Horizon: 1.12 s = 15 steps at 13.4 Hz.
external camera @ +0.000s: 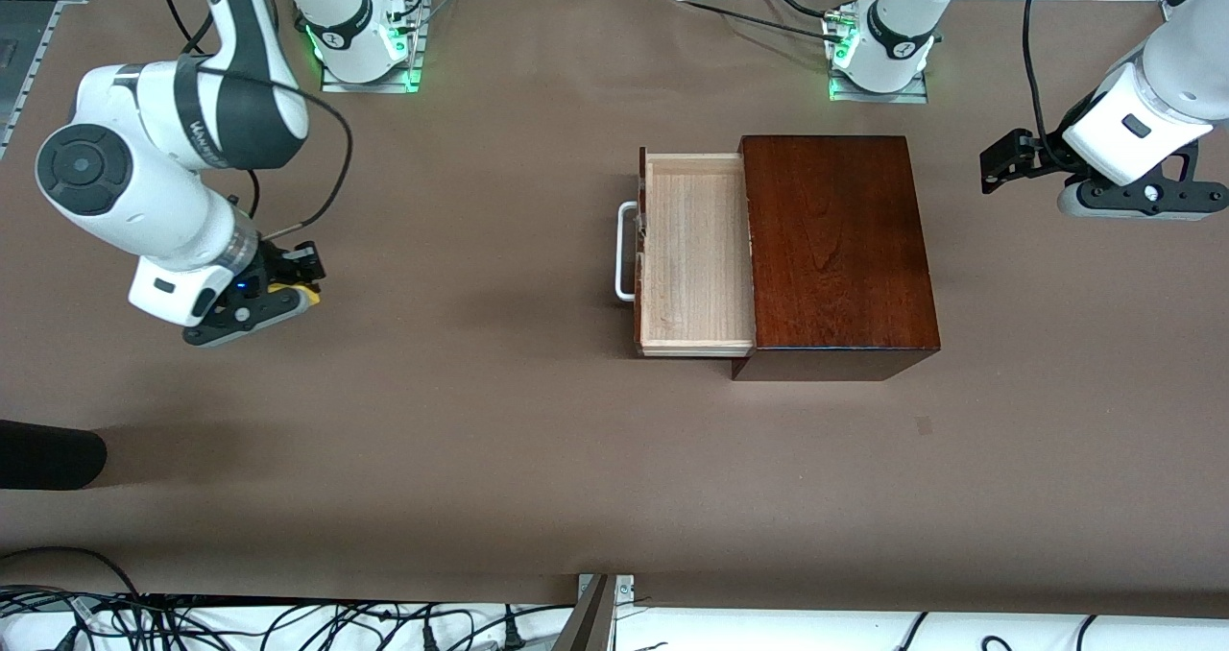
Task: Open drawer, take yellow block, close drawer
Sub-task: 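Lift the yellow cube out of the drawer with the right gripper, then place the cube with the right gripper while the left gripper reaches the drawer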
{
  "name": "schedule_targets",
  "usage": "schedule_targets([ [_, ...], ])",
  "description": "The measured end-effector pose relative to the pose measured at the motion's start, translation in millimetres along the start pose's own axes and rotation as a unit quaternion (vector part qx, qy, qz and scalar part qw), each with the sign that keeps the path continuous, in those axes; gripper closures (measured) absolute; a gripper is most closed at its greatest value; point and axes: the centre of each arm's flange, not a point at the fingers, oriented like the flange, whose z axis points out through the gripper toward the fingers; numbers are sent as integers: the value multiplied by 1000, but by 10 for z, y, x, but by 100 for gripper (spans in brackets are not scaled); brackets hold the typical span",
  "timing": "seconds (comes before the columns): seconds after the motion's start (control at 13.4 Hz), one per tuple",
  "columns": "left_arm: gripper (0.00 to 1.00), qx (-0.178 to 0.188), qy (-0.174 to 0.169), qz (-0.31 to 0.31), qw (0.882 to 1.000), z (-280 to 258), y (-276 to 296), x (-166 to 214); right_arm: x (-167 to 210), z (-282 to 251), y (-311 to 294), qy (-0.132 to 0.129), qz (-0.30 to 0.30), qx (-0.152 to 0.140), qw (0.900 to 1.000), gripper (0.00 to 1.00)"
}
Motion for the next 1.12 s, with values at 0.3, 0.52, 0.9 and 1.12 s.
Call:
schedule_targets([
  [0.3,0,0,0,1,1000,-2,7,0,-322,443,532,-8,52,-6,999,44],
  [0.52,0,0,0,1,1000,-2,16,-1,-533,774,772,-3,77,-13,997,44],
  [0.9,0,0,-2,2,1000,18,20,11,-684,1308,905,8,124,-1,992,44],
  [1.12,0,1,-2,2,1000,22,22,14,-680,1529,955,15,146,20,989,44],
])
